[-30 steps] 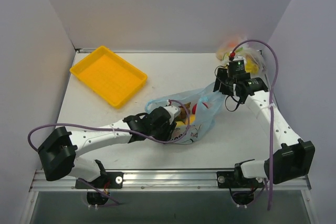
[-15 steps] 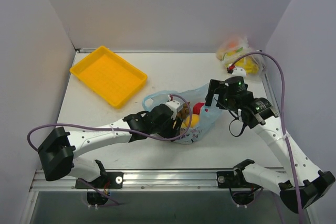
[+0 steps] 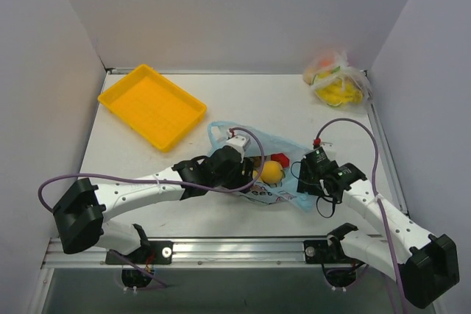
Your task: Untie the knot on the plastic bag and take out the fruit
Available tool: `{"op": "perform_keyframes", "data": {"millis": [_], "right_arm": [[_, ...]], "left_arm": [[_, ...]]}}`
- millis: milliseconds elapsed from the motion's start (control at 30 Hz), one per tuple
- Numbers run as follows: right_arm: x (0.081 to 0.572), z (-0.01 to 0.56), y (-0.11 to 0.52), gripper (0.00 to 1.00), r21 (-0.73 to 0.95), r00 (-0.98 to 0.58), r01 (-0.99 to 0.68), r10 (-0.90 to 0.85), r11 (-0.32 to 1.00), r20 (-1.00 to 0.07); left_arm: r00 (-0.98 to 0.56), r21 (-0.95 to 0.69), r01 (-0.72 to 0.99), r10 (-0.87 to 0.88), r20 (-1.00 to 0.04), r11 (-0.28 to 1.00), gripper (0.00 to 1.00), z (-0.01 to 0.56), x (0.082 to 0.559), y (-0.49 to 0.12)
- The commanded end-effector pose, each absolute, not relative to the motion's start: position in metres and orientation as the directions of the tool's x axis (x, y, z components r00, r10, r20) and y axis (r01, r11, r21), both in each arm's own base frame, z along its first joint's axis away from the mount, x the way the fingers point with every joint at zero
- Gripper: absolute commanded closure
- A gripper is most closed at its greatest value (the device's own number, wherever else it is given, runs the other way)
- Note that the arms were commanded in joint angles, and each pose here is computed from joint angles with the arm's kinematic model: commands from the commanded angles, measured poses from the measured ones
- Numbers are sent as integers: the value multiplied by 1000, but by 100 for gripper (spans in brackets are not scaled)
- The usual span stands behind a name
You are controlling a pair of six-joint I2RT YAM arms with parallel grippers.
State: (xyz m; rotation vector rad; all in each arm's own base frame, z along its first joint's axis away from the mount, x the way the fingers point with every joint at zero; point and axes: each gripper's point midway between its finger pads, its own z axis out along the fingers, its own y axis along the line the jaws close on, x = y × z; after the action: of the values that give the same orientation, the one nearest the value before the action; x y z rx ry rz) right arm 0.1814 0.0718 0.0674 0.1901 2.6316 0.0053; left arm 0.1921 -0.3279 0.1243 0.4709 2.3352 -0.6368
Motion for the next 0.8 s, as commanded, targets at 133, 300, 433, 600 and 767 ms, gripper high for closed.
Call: {"op": "perform_keyframes", "data": {"millis": [133,300,433,600,767], "right_arm": [[177,54,80,48,40,-879,107,114,993,-462],[181,54,83,48,52,-872,108,120,993,-474],[183,55,85,47,63,-866,105,122,992,-485],[185,56,83,46,60,-856,109,124,992,-502],[184,52,82,46,66,-852,117,135,991,-505]], "left_arm": [[-686,-449,424,-45,-727,786,27,175,217,-363],[-656,-399,477,15,-755,783,27,181,230,-387],[-657,-308,509,132,-743,804,26,157,241,-404],[-691,-268,500,193,-696,823,20,124,245,-417],[-721,-267,471,193,-665,841,11,105,246,-424]]}}
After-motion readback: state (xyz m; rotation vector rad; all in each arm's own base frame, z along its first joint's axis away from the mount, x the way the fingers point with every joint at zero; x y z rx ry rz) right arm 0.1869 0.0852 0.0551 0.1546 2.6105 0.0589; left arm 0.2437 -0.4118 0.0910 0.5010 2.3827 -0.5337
